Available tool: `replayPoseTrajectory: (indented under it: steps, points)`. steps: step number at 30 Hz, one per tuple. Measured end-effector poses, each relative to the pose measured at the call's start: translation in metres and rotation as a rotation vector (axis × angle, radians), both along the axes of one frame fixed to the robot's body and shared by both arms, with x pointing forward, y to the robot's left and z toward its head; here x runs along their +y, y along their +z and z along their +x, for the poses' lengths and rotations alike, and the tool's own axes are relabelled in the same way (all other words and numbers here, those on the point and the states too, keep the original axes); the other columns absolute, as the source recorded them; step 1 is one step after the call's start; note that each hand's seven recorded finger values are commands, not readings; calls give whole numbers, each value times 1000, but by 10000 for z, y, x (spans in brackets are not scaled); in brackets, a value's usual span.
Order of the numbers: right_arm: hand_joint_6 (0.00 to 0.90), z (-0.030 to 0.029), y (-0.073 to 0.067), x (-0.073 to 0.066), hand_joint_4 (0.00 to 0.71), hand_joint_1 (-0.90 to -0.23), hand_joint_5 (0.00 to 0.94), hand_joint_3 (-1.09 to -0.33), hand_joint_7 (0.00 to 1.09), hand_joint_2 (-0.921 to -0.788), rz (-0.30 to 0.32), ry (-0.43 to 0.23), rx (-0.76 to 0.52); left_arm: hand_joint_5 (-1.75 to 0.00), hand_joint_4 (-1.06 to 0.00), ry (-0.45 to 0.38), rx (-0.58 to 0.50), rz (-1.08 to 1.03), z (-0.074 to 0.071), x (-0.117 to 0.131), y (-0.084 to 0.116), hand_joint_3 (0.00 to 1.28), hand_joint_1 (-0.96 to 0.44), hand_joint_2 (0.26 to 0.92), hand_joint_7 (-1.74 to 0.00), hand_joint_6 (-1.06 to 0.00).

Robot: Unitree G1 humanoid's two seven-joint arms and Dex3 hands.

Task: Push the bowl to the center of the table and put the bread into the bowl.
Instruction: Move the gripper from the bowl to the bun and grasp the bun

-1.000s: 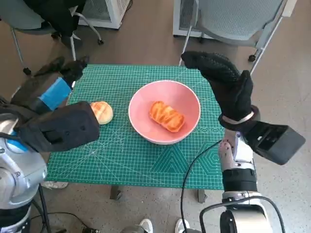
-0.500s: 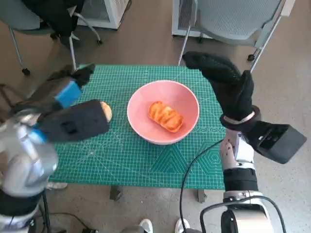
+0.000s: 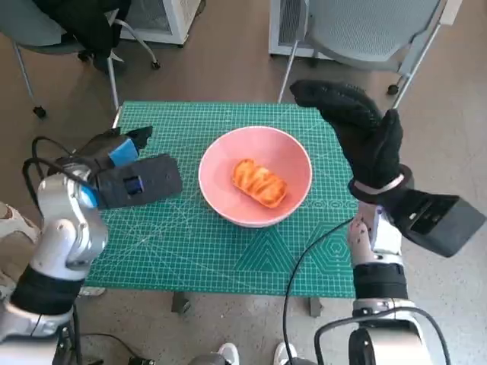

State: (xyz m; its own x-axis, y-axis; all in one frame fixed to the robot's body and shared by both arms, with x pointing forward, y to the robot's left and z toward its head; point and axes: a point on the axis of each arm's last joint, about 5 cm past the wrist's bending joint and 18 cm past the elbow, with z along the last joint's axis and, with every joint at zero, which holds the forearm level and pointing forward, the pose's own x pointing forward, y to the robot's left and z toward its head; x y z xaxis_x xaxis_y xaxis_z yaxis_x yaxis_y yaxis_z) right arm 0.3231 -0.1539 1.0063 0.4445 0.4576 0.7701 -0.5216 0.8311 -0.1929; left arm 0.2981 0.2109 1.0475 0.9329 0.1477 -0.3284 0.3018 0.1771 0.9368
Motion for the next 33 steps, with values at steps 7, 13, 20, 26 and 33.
replayPoseTrajectory:
  steps: [7, 13, 20, 26, 33]
  points:
    - [-1, -1, 9, -7, 43, -699, 1, -839, 264, -921, -5, -1, -3, 1, 1, 14, 44, 18, 111, -21, -99, 9, -183, 665, 0, -144]
    - [-1, -4, 26, -26, 44, -700, 1, -837, 259, -921, -9, -5, -10, 1, 1, 24, 94, 36, 202, -36, -172, 8, -213, 666, 0, -141]
    - [-1, -7, 42, -58, 44, -705, 1, -837, 256, -921, -14, -12, -16, 1, 1, 45, 114, 61, 307, -36, -194, 7, -218, 667, 0, -140]
    - [-1, -15, 49, -74, 42, -709, 0, -835, 256, -921, -18, -12, -21, 1, 1, 62, 132, 74, 386, -54, -217, 5, -207, 665, 0, -139]
    - [-1, -27, 40, -87, 38, -704, 0, -832, 256, -921, -23, -9, -19, 1, 1, 70, 152, 88, 455, -95, -275, 3, -192, 663, 0, -135]
